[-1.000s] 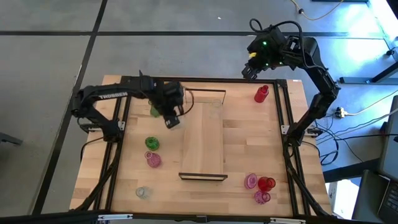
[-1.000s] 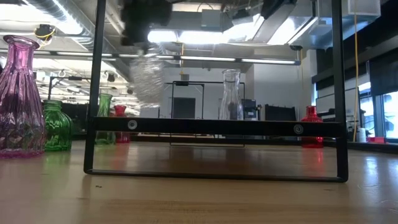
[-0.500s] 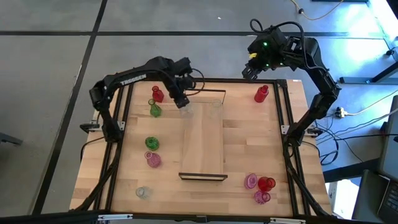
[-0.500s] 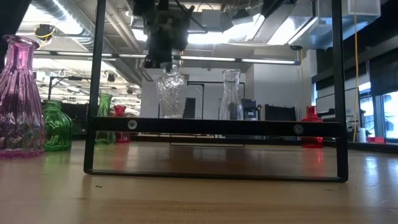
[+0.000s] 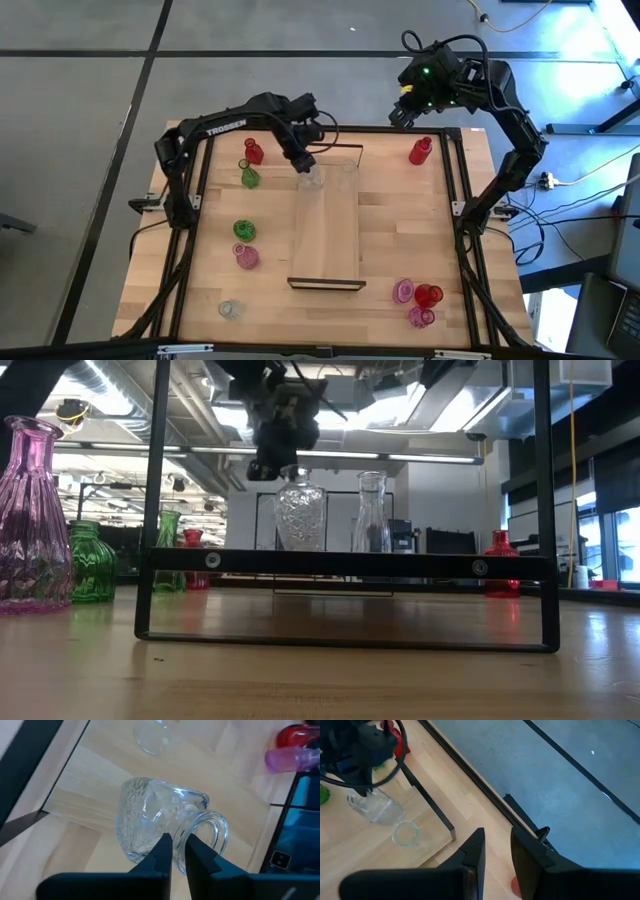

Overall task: Sort vases onto shelf
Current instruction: Put the top transparent vase aligned with the other transparent vase on the shelf

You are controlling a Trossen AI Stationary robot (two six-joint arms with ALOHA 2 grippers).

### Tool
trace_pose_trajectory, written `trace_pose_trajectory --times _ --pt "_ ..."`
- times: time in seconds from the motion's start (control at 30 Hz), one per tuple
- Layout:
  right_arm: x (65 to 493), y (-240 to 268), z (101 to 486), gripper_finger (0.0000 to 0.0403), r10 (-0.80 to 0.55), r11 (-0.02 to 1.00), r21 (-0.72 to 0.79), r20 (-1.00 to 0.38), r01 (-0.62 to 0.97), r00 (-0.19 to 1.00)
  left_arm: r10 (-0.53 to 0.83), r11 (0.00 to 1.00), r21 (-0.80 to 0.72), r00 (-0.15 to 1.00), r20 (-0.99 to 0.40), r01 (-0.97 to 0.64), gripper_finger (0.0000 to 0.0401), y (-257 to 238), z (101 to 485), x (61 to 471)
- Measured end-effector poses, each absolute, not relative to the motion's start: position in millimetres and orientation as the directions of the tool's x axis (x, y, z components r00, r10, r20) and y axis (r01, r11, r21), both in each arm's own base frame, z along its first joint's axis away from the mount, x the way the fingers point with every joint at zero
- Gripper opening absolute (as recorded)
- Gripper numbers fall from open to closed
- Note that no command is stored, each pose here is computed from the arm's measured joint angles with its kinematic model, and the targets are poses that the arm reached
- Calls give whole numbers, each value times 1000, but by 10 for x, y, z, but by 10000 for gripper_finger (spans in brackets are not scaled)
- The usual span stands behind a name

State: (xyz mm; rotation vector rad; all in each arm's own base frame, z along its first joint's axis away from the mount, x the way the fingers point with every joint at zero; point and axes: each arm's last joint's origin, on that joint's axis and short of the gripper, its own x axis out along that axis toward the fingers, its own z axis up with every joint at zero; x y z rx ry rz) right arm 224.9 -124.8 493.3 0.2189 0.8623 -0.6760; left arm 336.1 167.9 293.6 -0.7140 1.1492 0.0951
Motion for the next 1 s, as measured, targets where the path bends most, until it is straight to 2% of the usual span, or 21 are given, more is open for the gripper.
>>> trace_pose_trajectory --times 0.23,0.5,0.7,1.0 --pt "2249 -1248 4933 76 -458 773 -85 -761 629 460 -221 795 -407 409 -885 -450 48 1704 2912 3367" --pt "2249 -1248 4933 76 -458 773 -85 -760 629 460 -228 795 -416 418 -880 -442 55 1723 2915 3361" --pt "2249 -1248 4933 76 -458 773 -85 -761 629 461 -211 810 -402 427 -879 -427 74 1734 2918 3374" --pt "2249 -1248 4933 76 -457 773 -84 -761 629 461 -128 809 -348 435 -891 -474 90 1799 3018 3281"
